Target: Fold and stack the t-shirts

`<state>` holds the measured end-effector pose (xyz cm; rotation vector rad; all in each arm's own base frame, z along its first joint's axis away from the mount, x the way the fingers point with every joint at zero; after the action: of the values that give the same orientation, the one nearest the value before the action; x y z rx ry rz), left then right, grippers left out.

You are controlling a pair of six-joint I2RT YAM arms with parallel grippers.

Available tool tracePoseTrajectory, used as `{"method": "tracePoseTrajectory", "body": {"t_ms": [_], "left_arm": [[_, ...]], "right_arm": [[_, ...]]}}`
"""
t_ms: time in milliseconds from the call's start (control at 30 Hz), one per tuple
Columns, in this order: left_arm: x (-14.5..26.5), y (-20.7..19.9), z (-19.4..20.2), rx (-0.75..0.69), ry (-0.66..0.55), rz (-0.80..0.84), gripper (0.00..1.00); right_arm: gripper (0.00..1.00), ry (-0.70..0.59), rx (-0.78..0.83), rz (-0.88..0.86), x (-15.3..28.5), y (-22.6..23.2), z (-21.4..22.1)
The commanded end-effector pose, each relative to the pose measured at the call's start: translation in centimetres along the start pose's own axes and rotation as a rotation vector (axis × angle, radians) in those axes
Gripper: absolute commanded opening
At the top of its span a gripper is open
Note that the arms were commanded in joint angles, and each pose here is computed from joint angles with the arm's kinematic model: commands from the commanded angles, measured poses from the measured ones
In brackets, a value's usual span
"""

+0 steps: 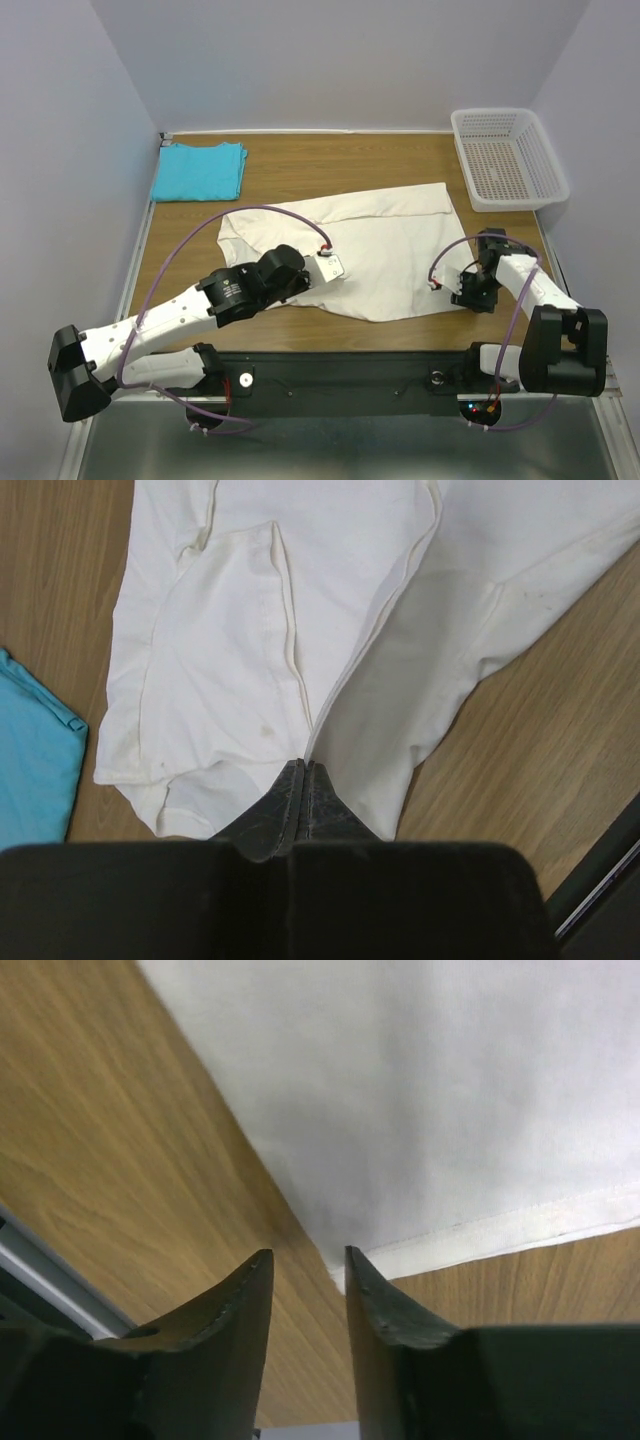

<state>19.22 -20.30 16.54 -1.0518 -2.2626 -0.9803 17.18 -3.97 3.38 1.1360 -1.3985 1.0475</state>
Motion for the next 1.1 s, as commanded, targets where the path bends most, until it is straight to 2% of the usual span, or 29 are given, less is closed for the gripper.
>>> {"method": "tracePoseTrajectory", "body": {"t_ms": [0, 33, 100, 333, 467, 500, 567, 633, 767, 1067], "left_arm": [[1.1, 1.1, -1.0, 0.036, -0.064, -0.044, 0.0], [1.2, 1.2, -1.2, 0.039, -0.072, -0.048, 0.0], [1.6, 1.6, -1.3, 0.045, -0.084, -0.062, 0.0], [2.7, 2.9, -2.0, 0.066, -0.128, -0.119, 0.0], [3.1, 3.2, -2.2, 0.081, -0.153, -0.131, 0.0], [3.2, 3.2, -2.2, 0.082, -0.156, -0.131, 0.0], [3.2, 3.2, -2.2, 0.074, -0.161, -0.13, 0.0], [3.1, 3.2, -2.1, 0.071, -0.159, -0.13, 0.0], [3.0, 2.9, -1.8, 0.068, -0.155, -0.12, 0.0], [3.2, 2.6, -1.6, 0.065, -0.192, -0.11, 0.0]], "right_arm": [[0.33, 0.004, -0.022, 0.06, -0.4, -1.1, 0.3], [0.26, 0.002, -0.026, 0.063, -0.3, -1.1, 0.2], [0.21, -0.022, -0.043, 0.079, -0.1, -1.4, -0.2], [0.06, -0.091, -0.06, 0.127, 2.2, -2.8, -1.7], [0.03, -0.086, -0.032, 0.139, 2.8, -2.8, -1.6], [0.04, -0.085, -0.032, 0.143, 3.0, -2.8, -1.6], [0.19, -0.065, -0.036, 0.139, 3.5, -2.6, -1.3], [0.43, -0.017, -0.034, 0.109, 3.6, -1.8, -0.5], [0.57, 0.021, -0.002, 0.086, 3.3, -0.6, 0.2], [0.6, 0.055, 0.022, 0.074, 0.8, -0.7, 1.0]]}}
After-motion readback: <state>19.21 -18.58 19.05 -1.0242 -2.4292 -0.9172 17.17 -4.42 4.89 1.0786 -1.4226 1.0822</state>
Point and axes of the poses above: each gripper's point midway between its finger pads, its own x axis back along the fingers, its own y axis along the line the jaws close on, z = x × y, the point moved 1 cm from there along x, back along the fingers, and after that the axes turned 3 degrees about x, right-handed, at the moved point
